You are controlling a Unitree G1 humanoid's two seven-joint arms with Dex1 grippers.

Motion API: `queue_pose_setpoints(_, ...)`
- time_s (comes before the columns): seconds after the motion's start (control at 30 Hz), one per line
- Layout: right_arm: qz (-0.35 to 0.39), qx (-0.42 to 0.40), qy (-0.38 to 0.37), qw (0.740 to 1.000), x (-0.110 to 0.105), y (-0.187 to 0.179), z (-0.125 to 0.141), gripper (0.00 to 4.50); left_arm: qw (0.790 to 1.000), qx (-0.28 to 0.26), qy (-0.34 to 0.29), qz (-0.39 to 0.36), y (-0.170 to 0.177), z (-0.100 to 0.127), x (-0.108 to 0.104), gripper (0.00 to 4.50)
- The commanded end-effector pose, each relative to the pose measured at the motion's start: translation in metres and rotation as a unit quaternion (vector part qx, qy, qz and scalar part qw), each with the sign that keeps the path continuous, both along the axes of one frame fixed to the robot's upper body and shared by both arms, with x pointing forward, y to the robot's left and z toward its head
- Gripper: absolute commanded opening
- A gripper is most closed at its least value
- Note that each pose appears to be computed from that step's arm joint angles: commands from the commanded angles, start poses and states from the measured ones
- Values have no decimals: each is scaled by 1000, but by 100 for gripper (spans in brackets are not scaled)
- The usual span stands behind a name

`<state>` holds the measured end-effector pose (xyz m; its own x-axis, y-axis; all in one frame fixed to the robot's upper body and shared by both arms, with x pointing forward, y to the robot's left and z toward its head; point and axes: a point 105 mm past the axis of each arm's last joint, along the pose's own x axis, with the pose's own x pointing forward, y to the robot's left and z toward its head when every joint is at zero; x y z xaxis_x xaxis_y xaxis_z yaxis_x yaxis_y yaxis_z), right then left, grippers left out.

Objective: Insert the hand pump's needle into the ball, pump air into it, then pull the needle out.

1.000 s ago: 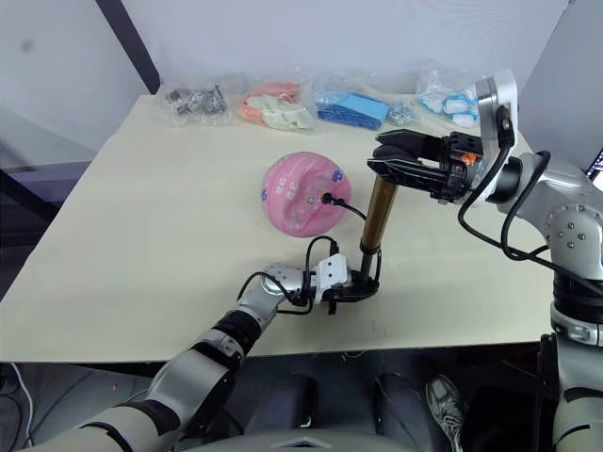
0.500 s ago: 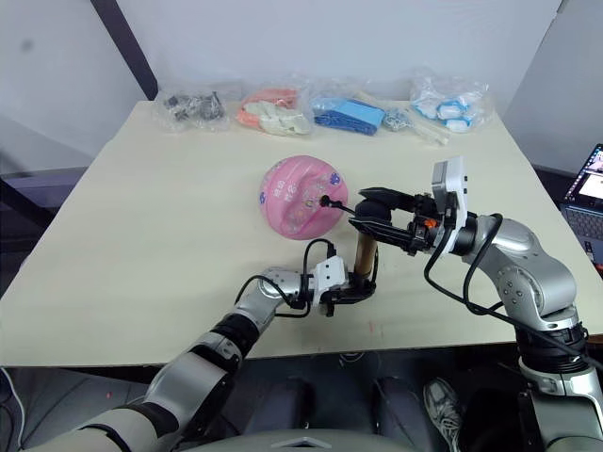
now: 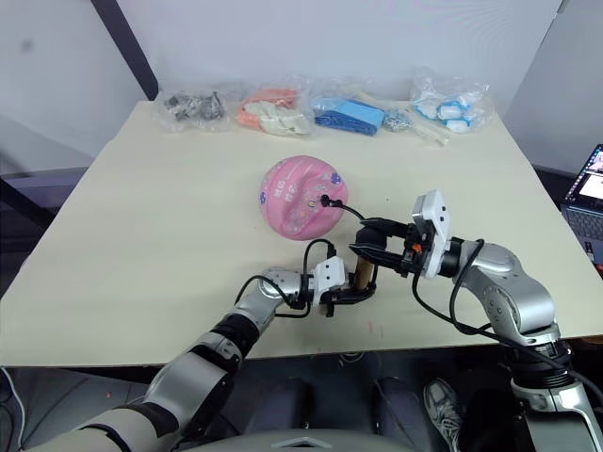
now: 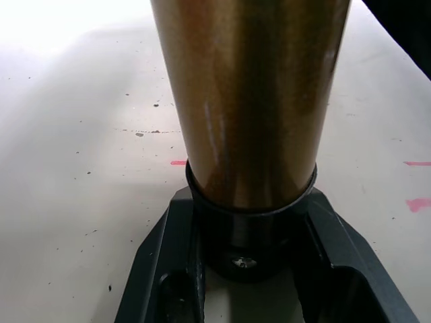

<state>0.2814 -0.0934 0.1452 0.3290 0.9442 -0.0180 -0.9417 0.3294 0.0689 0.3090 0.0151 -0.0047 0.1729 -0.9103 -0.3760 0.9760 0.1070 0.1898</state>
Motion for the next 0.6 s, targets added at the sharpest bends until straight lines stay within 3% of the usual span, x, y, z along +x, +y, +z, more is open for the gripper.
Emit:
queue_pose_setpoints(0.03,39,-12,86,995,-13,9,-32,209,995,76,65,4,21,-43,-20,112)
queue_pose_setpoints(0.27,32,29,-35,998,2,-3,43,209,995,77,64,5,21,-44,-20,112)
queue_pose_setpoints(0.6,25,23,-121,992,2,-21,104,209,995,77,67,5,22,-45,-21,112)
